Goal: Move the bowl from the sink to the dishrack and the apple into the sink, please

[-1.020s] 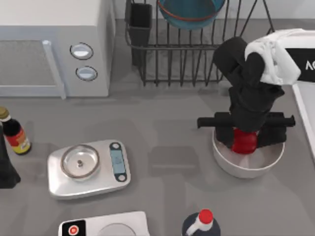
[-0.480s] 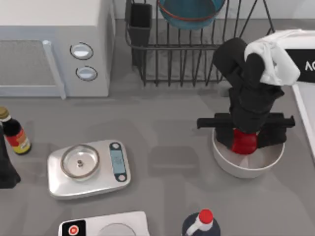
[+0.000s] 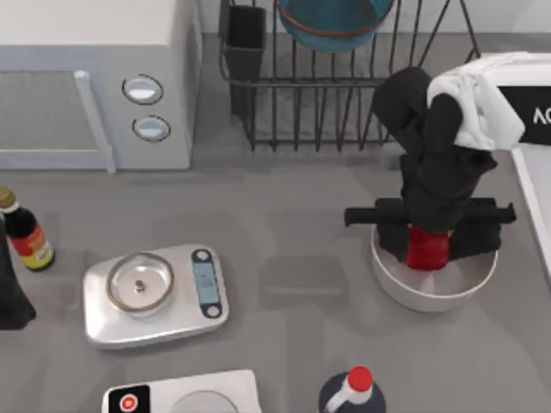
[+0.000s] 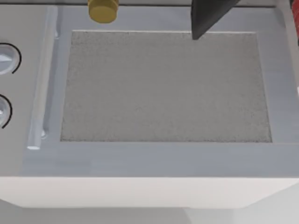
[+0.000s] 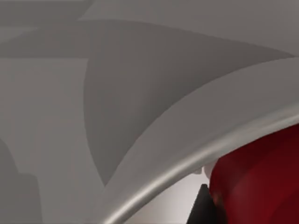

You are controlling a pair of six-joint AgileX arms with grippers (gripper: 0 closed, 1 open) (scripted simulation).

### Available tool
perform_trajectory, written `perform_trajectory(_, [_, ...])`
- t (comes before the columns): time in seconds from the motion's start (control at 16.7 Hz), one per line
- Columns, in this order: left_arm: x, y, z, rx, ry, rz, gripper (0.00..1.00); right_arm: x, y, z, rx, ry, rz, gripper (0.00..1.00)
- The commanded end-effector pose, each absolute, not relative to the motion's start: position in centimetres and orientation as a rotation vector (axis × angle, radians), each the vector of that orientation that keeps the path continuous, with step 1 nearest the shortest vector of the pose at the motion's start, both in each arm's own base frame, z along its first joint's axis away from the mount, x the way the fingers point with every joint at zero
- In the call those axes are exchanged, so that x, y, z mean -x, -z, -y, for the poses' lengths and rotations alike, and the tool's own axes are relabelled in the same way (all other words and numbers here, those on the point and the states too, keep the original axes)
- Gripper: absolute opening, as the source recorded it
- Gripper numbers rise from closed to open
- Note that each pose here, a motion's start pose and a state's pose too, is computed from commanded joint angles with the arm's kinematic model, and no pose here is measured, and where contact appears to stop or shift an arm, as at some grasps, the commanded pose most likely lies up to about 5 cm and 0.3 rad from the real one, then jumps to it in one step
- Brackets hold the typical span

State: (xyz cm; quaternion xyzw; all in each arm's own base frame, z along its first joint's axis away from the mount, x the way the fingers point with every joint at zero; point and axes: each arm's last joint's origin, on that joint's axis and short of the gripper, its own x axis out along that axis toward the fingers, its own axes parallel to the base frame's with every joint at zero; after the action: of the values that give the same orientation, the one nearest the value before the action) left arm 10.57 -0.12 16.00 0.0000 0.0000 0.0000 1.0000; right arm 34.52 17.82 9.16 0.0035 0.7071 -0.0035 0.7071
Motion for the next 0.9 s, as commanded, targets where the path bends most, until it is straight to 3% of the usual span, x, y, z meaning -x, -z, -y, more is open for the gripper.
perform_trajectory(0.12, [-10.6,-16.0,0.1,0.000,0.000,0.000,1.00,-34.5,-9.2,-17.8,-0.008,0.008,-1.571,0.00])
perform_trajectory(0.18, [-10.6,-16.0,0.1,0.000,0.000,0.000,1.00,-33.5,-13.0,-17.8,-0.012,-0.006,-1.528,0.00])
perform_trajectory(0.9, [-10.6,-16.0,0.1,0.000,0.000,0.000,1.00,-33.5,-23.0,-17.8,-0.012,-0.005,-1.529,0.00])
